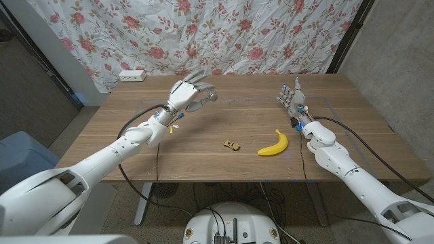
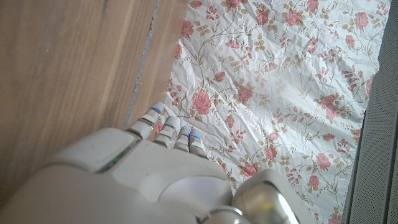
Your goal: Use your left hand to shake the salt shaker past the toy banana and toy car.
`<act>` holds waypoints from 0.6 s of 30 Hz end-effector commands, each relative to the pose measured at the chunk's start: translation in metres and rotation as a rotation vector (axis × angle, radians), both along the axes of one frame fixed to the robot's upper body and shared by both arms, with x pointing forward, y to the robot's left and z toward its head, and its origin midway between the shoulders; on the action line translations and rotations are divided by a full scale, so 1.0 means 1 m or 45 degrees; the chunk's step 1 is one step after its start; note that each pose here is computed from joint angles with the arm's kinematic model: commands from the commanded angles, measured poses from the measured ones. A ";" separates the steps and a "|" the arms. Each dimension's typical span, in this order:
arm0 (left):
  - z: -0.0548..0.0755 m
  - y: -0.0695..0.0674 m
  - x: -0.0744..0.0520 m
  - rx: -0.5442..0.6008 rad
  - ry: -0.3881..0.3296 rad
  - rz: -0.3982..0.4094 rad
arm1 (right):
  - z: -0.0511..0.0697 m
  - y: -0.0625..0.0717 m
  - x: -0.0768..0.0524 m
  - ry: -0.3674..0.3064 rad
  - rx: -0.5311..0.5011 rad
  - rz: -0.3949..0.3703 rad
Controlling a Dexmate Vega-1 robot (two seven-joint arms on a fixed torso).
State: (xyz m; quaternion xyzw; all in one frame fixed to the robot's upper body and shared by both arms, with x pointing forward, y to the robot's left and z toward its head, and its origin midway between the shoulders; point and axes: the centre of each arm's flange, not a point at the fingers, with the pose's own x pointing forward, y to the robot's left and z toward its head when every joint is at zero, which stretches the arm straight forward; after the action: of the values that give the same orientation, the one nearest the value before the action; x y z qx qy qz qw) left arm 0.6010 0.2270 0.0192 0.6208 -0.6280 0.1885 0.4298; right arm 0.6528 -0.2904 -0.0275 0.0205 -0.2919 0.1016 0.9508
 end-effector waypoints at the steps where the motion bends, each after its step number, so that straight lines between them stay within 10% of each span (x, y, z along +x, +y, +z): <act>1: -0.003 -0.003 0.003 -0.131 0.136 0.010 | 0.000 0.000 0.000 0.000 0.000 0.000; 18: -0.012 -0.002 0.003 -0.420 0.348 0.011 | 0.000 0.000 0.000 0.000 0.000 0.000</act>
State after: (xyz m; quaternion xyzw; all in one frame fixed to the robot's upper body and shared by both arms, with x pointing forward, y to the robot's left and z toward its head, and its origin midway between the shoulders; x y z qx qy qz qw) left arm 0.6036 0.2226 0.0137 0.5916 -0.5665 0.1994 0.5378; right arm 0.6528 -0.2904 -0.0276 0.0205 -0.2919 0.1016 0.9508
